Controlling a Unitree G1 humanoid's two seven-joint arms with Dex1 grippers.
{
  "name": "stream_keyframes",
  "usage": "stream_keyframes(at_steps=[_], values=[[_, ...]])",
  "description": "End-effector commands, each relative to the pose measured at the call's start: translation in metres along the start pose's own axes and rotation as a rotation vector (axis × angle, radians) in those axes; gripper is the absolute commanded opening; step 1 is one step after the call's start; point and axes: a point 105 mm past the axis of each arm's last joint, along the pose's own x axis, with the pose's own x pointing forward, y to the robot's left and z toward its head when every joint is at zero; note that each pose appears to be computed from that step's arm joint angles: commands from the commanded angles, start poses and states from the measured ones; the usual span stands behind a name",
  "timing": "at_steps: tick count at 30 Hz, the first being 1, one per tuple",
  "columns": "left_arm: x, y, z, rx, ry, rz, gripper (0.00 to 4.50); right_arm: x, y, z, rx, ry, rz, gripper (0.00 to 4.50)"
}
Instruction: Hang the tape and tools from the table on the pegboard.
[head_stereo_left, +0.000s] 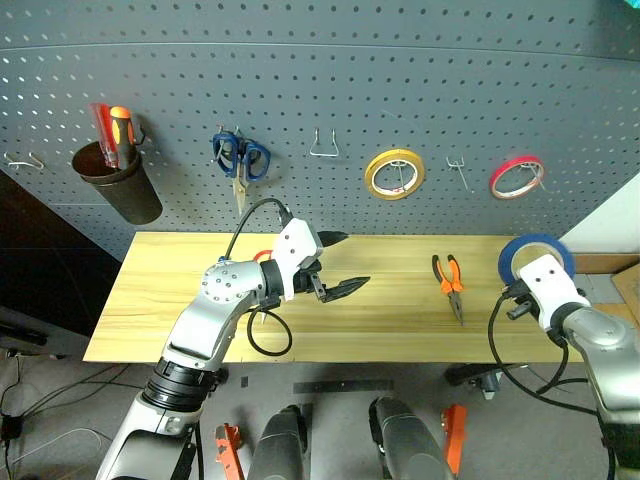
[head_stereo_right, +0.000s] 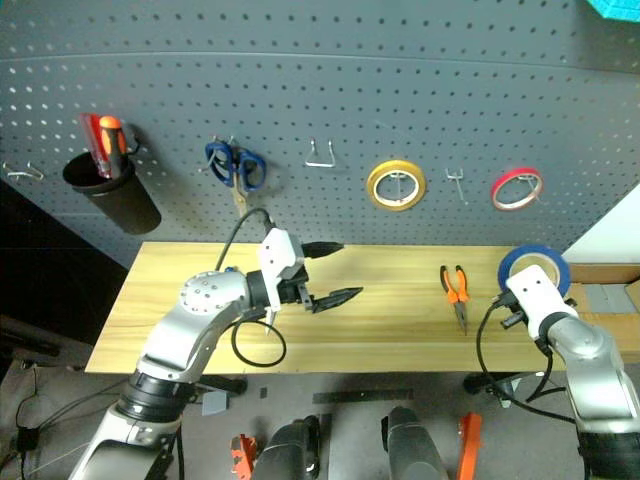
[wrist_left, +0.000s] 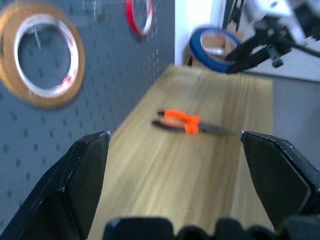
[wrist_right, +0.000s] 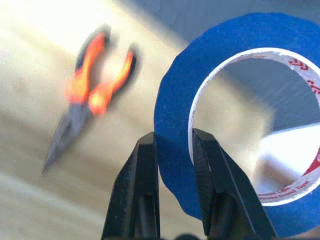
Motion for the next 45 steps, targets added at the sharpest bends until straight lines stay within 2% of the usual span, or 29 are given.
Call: stream_keyframes(at_steps=[1,5,7,14,21,28,31,33,38,41,45], values=[[-0.003,0.004,0.014,0.036,-0.047,0.013,4.5,-0.022,0.014,0.053,-0.075,-0.184,-0.087,0.39],[-0.004,0.009,0.014,0.034,-0.047,0.034,4.5,-0.021,0.028,0.102,-0.062,-0.364,-0.1,0.39],[-0.004,0.01,0.014,0.036,-0.049,0.037,4.5,-0.012,0.027,0.113,-0.052,-0.393,-0.093,0.39],[-0.007,0.017,0.018,0.051,-0.049,0.066,4.5,0.035,0.006,0.118,0.069,-0.395,-0.073,0.39],[-0.006,0.018,0.02,0.055,-0.056,0.076,4.5,0.065,0.003,0.111,0.122,-0.39,-0.044,0.39],[-0.009,0.021,0.015,0.049,-0.044,0.09,4.5,0.055,0.039,0.082,0.199,-0.31,0.043,2.72],[-0.014,0.024,0.007,0.057,-0.008,0.095,4.5,0.045,0.058,0.065,0.265,-0.234,0.079,3.74],[-0.021,0.026,-0.008,0.081,0.066,0.08,4.5,0.04,0.068,0.046,0.345,-0.14,0.077,4.44],[-0.037,0.026,-0.038,0.155,0.218,0.005,4.5,0.055,0.059,0.017,0.485,0.068,-0.037,4.48],[-0.04,0.028,-0.042,0.164,0.237,-0.007,4.5,0.072,0.051,0.007,0.507,0.188,-0.078,4.48],[-0.038,0.027,-0.041,0.165,0.231,-0.016,4.5,0.095,0.05,0.009,0.557,0.232,-0.047,4.48]])
